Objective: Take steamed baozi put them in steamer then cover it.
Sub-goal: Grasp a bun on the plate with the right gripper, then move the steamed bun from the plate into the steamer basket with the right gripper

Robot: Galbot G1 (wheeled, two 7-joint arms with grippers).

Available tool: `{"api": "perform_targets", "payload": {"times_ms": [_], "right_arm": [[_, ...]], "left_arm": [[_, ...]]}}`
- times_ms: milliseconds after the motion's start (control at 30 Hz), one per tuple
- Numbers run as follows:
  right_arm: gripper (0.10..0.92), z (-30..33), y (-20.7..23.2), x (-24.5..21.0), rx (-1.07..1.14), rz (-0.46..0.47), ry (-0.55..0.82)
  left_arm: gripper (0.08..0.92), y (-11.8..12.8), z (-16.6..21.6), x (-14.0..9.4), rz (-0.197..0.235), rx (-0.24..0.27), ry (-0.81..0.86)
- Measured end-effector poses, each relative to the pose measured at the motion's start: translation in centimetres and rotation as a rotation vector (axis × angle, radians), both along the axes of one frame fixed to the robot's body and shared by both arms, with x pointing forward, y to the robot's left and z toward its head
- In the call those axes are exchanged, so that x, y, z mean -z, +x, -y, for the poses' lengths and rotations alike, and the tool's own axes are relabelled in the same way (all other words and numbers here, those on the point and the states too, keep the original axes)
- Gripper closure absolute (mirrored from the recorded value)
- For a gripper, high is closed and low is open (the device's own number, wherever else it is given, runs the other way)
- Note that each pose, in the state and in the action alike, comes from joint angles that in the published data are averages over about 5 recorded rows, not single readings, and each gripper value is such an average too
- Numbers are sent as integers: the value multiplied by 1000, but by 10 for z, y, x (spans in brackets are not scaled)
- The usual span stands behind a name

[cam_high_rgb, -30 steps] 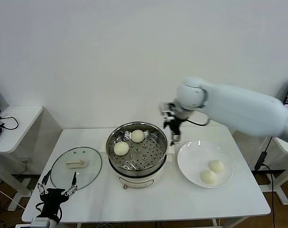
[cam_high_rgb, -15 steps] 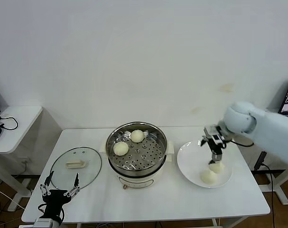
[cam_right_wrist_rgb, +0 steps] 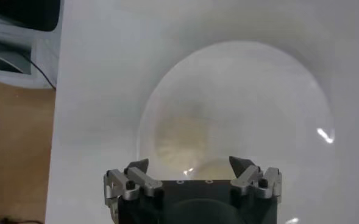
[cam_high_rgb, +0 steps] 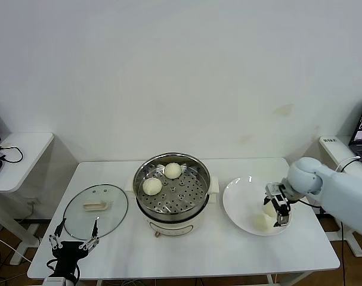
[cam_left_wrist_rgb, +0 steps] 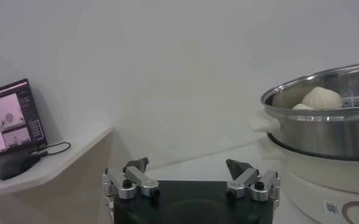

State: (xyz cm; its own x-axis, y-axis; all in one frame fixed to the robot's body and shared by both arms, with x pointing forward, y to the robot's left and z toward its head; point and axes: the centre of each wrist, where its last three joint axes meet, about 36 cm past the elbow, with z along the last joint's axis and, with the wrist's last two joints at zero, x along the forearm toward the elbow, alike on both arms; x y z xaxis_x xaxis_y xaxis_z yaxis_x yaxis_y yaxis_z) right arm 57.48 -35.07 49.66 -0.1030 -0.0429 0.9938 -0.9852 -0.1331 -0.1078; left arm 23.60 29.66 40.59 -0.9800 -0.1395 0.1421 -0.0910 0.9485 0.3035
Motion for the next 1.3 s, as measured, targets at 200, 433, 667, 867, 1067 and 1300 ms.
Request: {"api": "perform_targets", "payload": {"times_ms": [200, 433, 667, 867, 1067, 1300], "right_arm": [[200, -3, 3, 18, 10, -12, -2], [233, -9, 6, 33, 20, -20, 9], [308, -13, 10, 37, 36, -19, 16], [387, -13, 12, 35, 44, -22, 21], [433, -11, 15, 24, 49, -22, 24], [429, -6, 24, -11, 58, 8, 32]], "left_arm": [[177, 0, -1, 1, -2, -3, 2], [177, 2, -2, 2, 0, -3, 2], [177, 2, -2, 3, -1, -3, 1], [177, 3, -2, 2, 1, -3, 1], [177, 3, -2, 2, 2, -3, 1], [177, 5, -1, -1, 13, 3, 1]]}}
